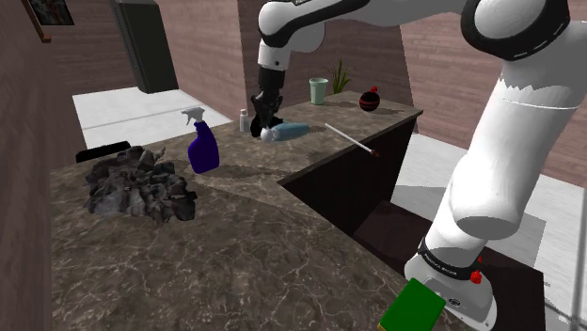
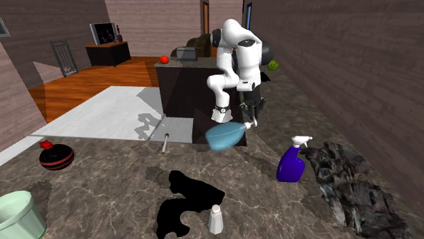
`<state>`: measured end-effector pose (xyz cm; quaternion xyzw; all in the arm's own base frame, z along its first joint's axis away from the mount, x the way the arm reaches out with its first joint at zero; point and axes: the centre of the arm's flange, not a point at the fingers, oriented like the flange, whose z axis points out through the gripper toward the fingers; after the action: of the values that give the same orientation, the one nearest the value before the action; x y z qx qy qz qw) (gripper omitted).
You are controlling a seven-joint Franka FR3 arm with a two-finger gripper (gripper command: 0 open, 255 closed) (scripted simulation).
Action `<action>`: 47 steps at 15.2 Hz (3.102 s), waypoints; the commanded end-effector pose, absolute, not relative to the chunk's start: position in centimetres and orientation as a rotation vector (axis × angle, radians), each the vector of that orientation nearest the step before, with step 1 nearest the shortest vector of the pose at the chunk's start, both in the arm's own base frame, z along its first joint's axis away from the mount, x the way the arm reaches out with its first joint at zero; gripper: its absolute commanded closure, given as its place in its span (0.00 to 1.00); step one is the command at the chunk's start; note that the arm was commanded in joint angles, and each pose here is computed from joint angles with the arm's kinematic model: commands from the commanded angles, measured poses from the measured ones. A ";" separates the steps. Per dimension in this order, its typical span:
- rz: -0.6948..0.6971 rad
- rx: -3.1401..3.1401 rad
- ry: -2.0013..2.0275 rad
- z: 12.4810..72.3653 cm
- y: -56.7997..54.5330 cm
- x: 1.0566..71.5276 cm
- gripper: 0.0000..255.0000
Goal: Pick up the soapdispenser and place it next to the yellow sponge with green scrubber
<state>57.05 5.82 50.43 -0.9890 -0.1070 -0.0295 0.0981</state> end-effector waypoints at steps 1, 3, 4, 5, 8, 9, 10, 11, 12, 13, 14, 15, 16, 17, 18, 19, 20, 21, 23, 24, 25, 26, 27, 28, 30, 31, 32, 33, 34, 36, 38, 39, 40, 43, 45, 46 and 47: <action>-0.089 -2.928 -0.315 50.2 7.6 54.5 1.00; -0.089 -2.928 -0.315 50.2 9.1 52.4 1.00; -0.089 -2.928 -0.315 50.2 9.8 51.3 1.00; -0.089 -2.928 -0.315 50.2 10.6 50.2 1.00; -0.089 -2.928 -0.315 50.2 12.9 46.9 1.00; -0.089 -2.928 -0.315 50.2 13.6 45.9 1.00; -0.089 -2.928 -0.315 50.2 14.4 44.8 1.00; -0.089 -2.928 -0.315 50.2 15.1 43.7 1.00; -0.089 -2.928 -0.315 50.2 15.9 42.6 1.00; -0.089 -2.928 -0.315 50.3 16.6 41.5 1.00; -0.089 -2.928 -0.315 50.3 17.4 40.4 1.00; -0.089 -2.928 -0.315 50.3 18.1 39.3 1.00; -0.089 -2.928 -0.315 50.3 18.9 38.3 1.00; -0.089 -2.928 -0.315 50.3 19.6 37.2 1.00; -0.089 -2.928 -0.315 50.3 20.4 36.1 1.00; -0.089 -2.928 -0.315 50.3 21.1 35.0 1.00; -0.089 -2.928 -0.315 50.3 21.9 33.9 1.00; -0.089 -2.928 -0.315 50.3 22.6 32.8 1.00; -0.089 -2.928 -0.315 50.3 24.1 30.7 1.00; -0.089 -2.928 -0.315 50.3 24.9 29.6 1.00; -0.089 -2.928 -0.315 50.3 25.6 28.5 1.00; -0.089 -2.928 -0.315 50.3 26.4 27.4 1.00; -0.089 -2.928 -0.315 50.3 27.1 26.3 1.00; -0.089 -2.928 -0.315 50.3 27.9 25.2 1.00; -0.089 -2.928 -0.315 50.3 29.4 23.1 1.00; -0.089 -2.928 -0.315 50.3 30.1 22.0 1.00; -0.089 -2.928 -0.315 50.3 30.9 20.9 1.00; -0.089 -2.928 -0.315 50.3 31.6 19.8 1.00; -0.089 -2.928 -0.315 50.3 32.4 18.7 1.00; -0.089 -2.928 -0.315 49.8 33.2 17.5 1.00; -0.089 -2.928 -0.315 48.8 33.2 17.5 1.00; -0.089 -2.928 -0.315 48.2 33.2 17.5 1.00; -0.089 -2.928 -0.315 47.7 33.2 17.5 1.00; -0.089 -2.928 -0.315 46.1 33.2 17.5 1.00; -0.089 -2.928 -0.315 45.1 33.2 17.5 1.00; -0.089 -2.928 -0.315 44.5 33.2 17.5 1.00; -0.089 -2.928 -0.315 44.0 33.2 17.5 1.00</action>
<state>17.52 33.18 44.51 -0.9891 -0.1065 -0.0295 0.0974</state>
